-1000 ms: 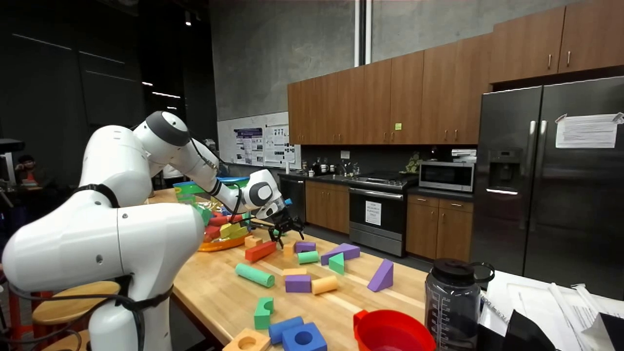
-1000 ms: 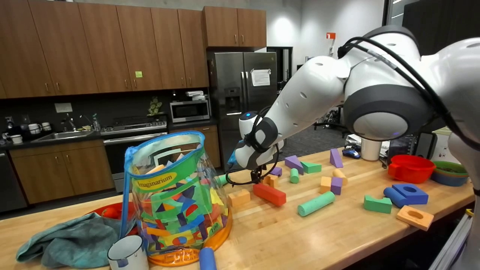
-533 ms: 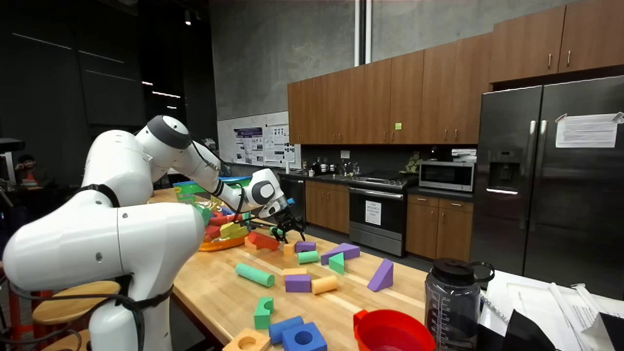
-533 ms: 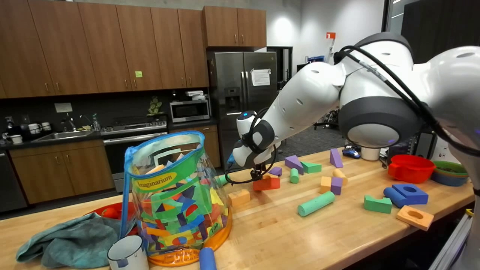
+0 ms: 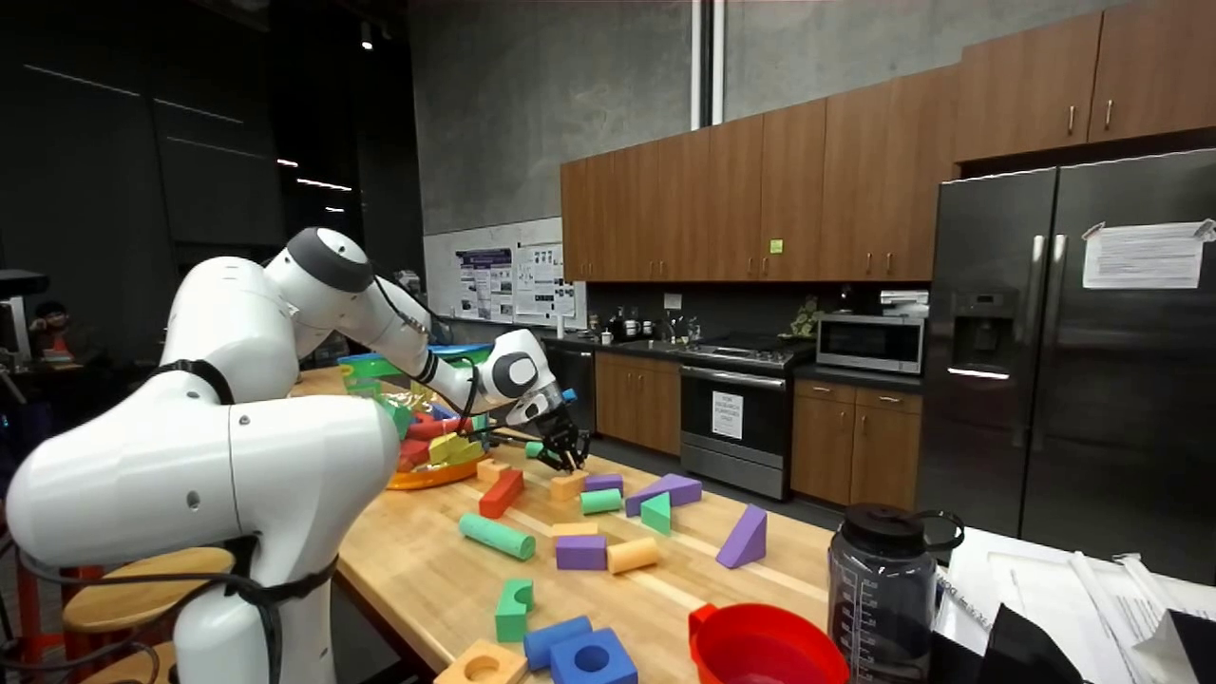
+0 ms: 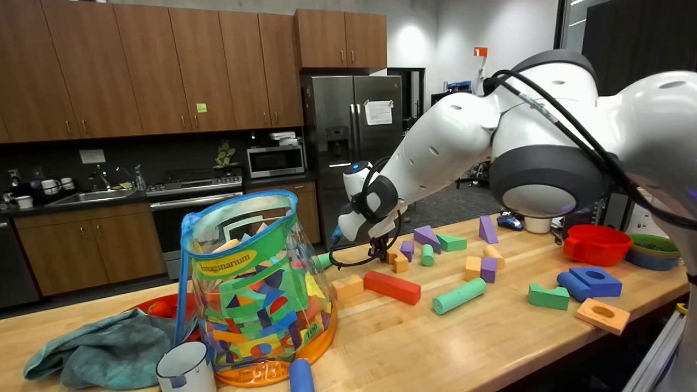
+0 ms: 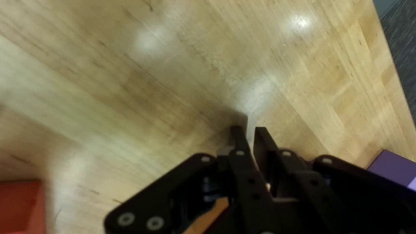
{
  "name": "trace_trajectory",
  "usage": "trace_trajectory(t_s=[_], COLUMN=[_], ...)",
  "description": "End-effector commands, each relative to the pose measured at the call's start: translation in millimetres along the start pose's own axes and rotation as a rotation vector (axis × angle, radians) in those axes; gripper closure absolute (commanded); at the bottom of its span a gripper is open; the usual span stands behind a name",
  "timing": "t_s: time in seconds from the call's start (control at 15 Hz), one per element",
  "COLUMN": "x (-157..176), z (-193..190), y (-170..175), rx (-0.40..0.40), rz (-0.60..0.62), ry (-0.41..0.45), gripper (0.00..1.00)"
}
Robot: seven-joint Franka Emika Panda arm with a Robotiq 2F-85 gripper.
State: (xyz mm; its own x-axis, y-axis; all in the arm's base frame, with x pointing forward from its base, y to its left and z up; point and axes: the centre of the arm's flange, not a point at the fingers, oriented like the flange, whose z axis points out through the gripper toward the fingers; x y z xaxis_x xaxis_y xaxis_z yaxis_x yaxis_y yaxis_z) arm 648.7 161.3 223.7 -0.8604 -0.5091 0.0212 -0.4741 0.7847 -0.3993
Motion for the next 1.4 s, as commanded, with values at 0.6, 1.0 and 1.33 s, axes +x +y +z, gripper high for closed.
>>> trace_trajectory(t_s=[0.6,1.0,1.33], x=[25,38,49], z=[-27,-25,-14], y=[-27,-33,-22], rx=[0.005,-0.034,-0.061], rz=[-0.010,-0.040,-0.095], ry=[0.071,0.141,0.252], gripper=[0.44,0.01,0.00])
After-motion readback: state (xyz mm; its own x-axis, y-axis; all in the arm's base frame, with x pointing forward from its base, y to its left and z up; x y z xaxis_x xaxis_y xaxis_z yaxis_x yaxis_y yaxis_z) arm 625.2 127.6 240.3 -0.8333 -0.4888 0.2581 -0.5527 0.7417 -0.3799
